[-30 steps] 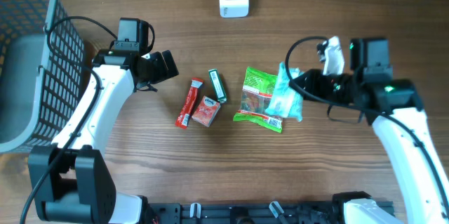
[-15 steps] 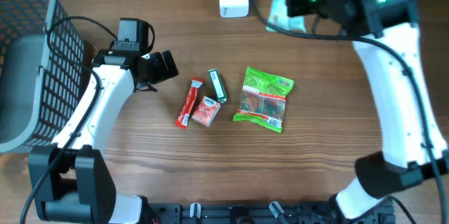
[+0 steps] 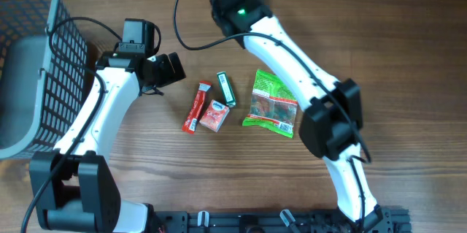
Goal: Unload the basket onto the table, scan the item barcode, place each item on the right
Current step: 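Lift the wet-wipe pack and hold it up to the white scanner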
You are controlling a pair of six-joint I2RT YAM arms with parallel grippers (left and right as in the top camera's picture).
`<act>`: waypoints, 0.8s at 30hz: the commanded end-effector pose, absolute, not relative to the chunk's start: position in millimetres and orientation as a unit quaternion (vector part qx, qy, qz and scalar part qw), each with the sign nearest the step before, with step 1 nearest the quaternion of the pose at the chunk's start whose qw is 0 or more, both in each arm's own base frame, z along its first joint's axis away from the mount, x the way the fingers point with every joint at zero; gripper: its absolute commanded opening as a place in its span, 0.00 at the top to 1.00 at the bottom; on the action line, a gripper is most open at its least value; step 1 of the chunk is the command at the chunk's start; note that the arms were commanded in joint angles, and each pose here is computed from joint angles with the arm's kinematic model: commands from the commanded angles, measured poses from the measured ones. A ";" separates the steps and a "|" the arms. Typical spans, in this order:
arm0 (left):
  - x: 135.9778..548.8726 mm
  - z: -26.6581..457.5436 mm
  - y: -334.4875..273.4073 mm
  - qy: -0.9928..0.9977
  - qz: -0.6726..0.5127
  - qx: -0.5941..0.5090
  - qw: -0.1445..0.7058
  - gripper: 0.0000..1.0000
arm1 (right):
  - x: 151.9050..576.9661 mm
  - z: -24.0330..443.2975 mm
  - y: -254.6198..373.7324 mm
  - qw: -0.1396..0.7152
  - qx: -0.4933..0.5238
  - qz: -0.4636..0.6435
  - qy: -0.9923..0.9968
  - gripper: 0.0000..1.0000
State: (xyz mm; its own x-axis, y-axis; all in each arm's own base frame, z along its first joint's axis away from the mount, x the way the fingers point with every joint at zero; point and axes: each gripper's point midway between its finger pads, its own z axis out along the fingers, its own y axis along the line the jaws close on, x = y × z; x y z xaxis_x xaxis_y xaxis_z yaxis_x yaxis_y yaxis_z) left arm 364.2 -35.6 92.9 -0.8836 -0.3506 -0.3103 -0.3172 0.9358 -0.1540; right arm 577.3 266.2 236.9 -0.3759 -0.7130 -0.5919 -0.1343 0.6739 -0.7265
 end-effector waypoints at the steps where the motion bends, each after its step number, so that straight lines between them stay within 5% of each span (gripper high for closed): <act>1: 364.9 91.3 -34.0 0.970 -0.046 -0.171 0.167 0.00 | 593.8 250.1 255.1 0.480 -0.291 -0.403 0.723 0.96; 7: 364.9 91.3 -34.0 0.970 -0.046 -0.171 0.167 0.00 | 617.6 250.3 268.0 0.557 -0.231 -0.414 0.682 0.96; 24: 364.9 91.3 -34.0 0.970 -0.046 -0.171 0.167 0.00 | 629.2 154.0 252.7 0.612 -0.023 -0.310 0.728 0.96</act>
State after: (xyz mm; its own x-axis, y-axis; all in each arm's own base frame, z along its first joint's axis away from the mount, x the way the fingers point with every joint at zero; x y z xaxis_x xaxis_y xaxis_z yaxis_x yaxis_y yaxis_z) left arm 364.1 -35.6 92.9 -0.8839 -0.3502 -0.3100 -0.3169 0.9359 -0.1537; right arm 631.8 264.7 159.4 -0.2631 -0.5860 -0.7664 0.2469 0.7271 -0.6407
